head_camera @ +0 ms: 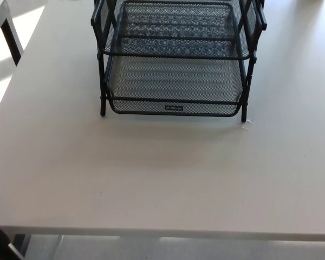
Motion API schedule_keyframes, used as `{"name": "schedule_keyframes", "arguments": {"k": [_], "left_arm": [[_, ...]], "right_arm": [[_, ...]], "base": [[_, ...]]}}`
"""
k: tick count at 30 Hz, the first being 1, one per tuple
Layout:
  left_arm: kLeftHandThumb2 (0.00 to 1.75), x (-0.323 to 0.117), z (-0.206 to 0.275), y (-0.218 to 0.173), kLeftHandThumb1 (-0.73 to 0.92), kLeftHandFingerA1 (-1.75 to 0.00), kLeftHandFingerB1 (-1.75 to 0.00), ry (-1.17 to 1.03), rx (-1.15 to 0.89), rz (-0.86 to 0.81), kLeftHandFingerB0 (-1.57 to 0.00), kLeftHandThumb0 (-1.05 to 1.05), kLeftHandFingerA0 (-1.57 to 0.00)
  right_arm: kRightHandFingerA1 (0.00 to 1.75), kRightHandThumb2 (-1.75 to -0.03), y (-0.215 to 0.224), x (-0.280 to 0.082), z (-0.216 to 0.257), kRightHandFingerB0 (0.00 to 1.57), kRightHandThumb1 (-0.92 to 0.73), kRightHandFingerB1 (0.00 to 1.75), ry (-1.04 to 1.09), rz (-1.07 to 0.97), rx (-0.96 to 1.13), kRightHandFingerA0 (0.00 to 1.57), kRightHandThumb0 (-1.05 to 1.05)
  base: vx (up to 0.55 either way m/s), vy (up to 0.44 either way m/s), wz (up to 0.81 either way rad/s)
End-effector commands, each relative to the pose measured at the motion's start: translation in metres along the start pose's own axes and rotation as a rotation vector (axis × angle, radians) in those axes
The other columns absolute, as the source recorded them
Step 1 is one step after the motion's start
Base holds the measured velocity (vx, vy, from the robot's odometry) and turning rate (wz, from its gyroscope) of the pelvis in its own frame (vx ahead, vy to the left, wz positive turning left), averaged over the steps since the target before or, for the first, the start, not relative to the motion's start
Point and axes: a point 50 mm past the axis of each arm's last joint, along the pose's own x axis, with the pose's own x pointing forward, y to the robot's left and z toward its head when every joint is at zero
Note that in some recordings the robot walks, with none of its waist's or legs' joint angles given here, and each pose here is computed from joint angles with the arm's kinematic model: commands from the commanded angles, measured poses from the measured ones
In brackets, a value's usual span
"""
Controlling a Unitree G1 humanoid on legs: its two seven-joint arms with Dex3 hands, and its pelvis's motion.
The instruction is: The robot uses its right hand to grab the drawer kept on the middle of the desk and pull it out towards the robot
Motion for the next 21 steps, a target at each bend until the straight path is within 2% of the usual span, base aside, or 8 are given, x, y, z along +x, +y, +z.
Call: {"name": "schedule_keyframes", "arguments": {"k": [1, 4, 5, 7, 14, 18, 19, 21], "left_arm": [[0.56, -0.002, -0.001, 0.001, 0.54, -0.88, -0.58, -0.012, 0.017, -0.016, -0.79, -0.33, -0.8], [0.56, -0.002, 0.0, 0.001, 0.55, -0.88, -0.59, -0.011, 0.024, -0.018, -0.78, -0.34, -0.79], [0.56, -0.002, 0.0, 0.001, 0.55, -0.88, -0.58, -0.01, 0.026, -0.017, -0.79, -0.34, -0.8], [0.56, -0.002, 0.0, 0.001, 0.54, -0.87, -0.58, -0.012, 0.028, -0.017, -0.8, -0.33, -0.81], [0.56, -0.002, -0.001, 0.002, 0.55, -0.87, -0.57, -0.003, 0.017, -0.018, -0.78, -0.34, -0.78], [0.56, -0.002, 0.0, 0.002, 0.55, -0.88, -0.58, -0.013, 0.017, -0.016, -0.78, -0.36, -0.78], [0.56, -0.002, -0.001, 0.001, 0.55, -0.87, -0.58, -0.012, 0.022, -0.011, -0.78, -0.35, -0.78], [0.56, -0.003, -0.002, 0.001, 0.55, -0.87, -0.58, -0.002, 0.016, -0.018, -0.78, -0.35, -0.79]], "right_arm": [[1.13, -0.59, -0.006, 0.001, -0.006, 0.25, -0.61, 0.38, 0.01, -0.014, -0.014, 0.6, -0.66], [1.12, -0.59, -0.006, 0.0, -0.004, 0.25, -0.61, 0.39, -0.009, -0.028, -0.02, 0.61, -0.67], [0.97, -0.84, -0.006, 0.0, -0.004, 0.19, -0.49, 0.48, -0.011, -0.023, -0.016, 0.64, -0.7], [1.17, -0.59, -0.006, 0.0, -0.004, 0.24, -0.61, 0.39, -0.013, -0.02, -0.024, 0.61, -0.67], [1.28, -0.6, -0.012, -0.001, -0.005, 0.25, -0.61, 0.39, -0.006, -0.036, -0.046, 0.61, -0.69], [1.21, -0.6, -0.02, 0.0, -0.011, 0.26, -0.62, 0.39, 0.023, -0.044, -0.036, 0.61, -0.68], [0.96, -0.86, -0.028, 0.0, -0.017, 0.19, -0.5, 0.47, 0.046, -0.05, -0.021, 0.61, -0.69], [1.17, -0.59, -0.03, -0.001, -0.02, 0.27, -0.62, 0.36, 0.055, -0.051, -0.014, 0.57, -0.66]], "base": [[0.0, 0.0, 0.0], [0.0, 0.0, 0.0], [0.0, 0.0, 0.0], [0.0, 0.0, 0.0], [0.0, 0.0, 0.0], [0.0, 0.0, 0.0], [0.0, 0.0, 0.0], [0.0, 0.0, 0.0]]}}
